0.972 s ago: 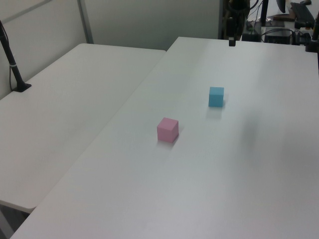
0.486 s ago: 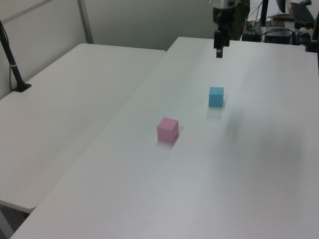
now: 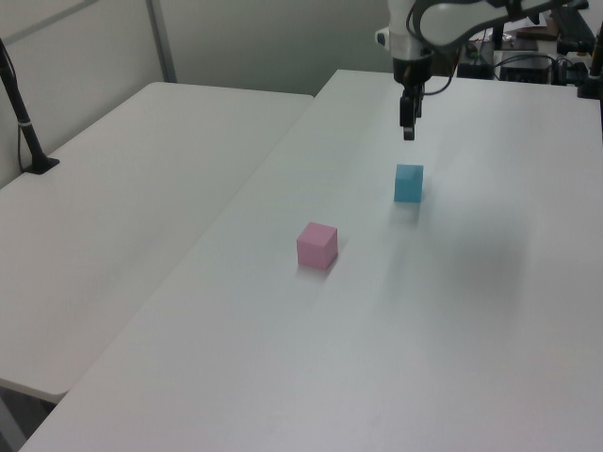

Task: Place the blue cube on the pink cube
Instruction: 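Lower the open gripper onto the light-blue cube and close it, then lift the light-blue cube and carry it over the pink cube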

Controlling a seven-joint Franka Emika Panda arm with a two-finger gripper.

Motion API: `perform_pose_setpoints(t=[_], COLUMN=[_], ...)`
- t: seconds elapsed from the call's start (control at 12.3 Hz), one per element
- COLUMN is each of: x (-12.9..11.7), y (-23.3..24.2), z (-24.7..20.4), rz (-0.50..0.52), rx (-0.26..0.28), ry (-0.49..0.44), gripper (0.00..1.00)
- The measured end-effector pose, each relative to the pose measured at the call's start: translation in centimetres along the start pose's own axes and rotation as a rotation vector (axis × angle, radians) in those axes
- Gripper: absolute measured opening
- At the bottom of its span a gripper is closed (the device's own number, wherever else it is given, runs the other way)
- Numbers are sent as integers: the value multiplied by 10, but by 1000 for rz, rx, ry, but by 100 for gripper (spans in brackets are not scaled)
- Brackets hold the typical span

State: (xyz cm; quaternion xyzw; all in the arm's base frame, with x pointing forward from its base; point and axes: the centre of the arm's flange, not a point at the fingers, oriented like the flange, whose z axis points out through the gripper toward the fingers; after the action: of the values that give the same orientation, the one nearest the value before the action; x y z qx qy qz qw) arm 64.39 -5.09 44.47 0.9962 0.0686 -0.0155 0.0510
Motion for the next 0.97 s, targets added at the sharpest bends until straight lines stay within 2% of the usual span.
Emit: perform_pose_setpoints(t=[0.24, 0.57, 0.73, 0.97], x=[6, 8, 9, 14], y=[-2, -19, -31, -33], z=[41, 78, 96, 112], rz=[-47, -126, -145, -150], rx=[-4, 5, 7, 0], ry=[-10, -68, -90, -75], gripper=[100, 100, 100, 100])
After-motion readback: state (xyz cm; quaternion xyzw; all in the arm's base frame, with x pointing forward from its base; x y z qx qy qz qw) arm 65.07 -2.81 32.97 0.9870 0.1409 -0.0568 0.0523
